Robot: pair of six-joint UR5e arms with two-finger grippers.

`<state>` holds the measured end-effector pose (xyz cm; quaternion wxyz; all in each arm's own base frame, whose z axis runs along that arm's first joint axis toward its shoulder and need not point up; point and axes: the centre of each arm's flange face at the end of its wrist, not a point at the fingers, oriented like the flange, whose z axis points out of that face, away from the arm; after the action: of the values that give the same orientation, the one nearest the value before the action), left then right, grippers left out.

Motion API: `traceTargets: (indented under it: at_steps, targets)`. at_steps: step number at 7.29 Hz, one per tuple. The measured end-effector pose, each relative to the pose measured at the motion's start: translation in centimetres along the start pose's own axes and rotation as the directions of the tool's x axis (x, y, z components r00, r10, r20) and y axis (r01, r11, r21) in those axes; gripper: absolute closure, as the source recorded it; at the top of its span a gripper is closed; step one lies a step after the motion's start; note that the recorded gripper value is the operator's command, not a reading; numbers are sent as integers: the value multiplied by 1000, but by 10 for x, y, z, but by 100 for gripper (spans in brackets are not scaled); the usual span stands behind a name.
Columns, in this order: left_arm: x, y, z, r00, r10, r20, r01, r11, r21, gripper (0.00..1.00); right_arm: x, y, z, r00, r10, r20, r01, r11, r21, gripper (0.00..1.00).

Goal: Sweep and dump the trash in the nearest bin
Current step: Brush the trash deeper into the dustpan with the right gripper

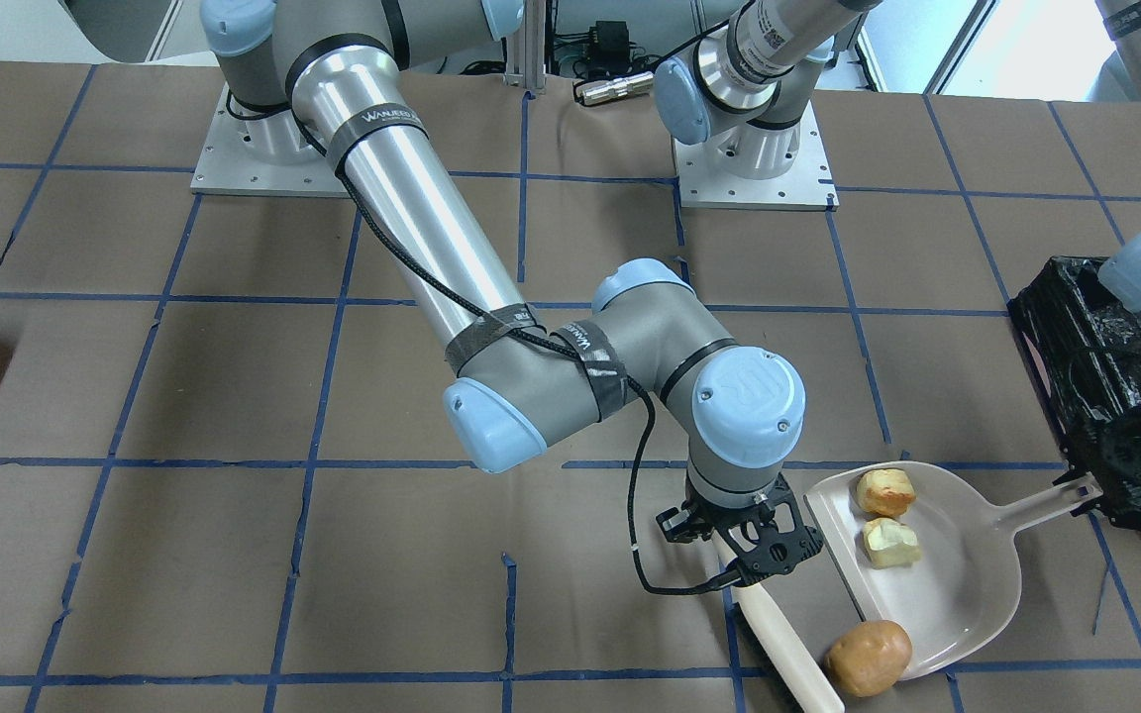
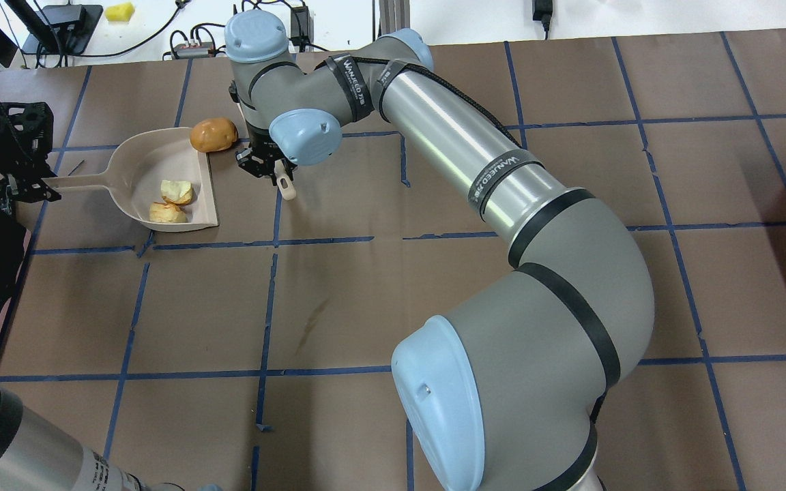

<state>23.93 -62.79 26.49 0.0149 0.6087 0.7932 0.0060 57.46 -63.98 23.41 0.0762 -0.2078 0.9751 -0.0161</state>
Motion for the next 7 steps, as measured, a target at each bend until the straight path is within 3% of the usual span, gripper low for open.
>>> traceTargets:
  at_steps: [2,5,7]
  targets:
    - [1,-1,0,1000,-1,-2,1,1000,2,88,-46,19,17,997,-78,-12,77,996,-43,99]
    - [4,-1,-1,1000,-1,-2,1,1000,7,88,-110,42,10,989,-151,2,151,988,-36,98]
    - [4,2,4,1000,-4,-2,4,999,51,88,-117,48,7,987,-163,-1,163,985,-49,98]
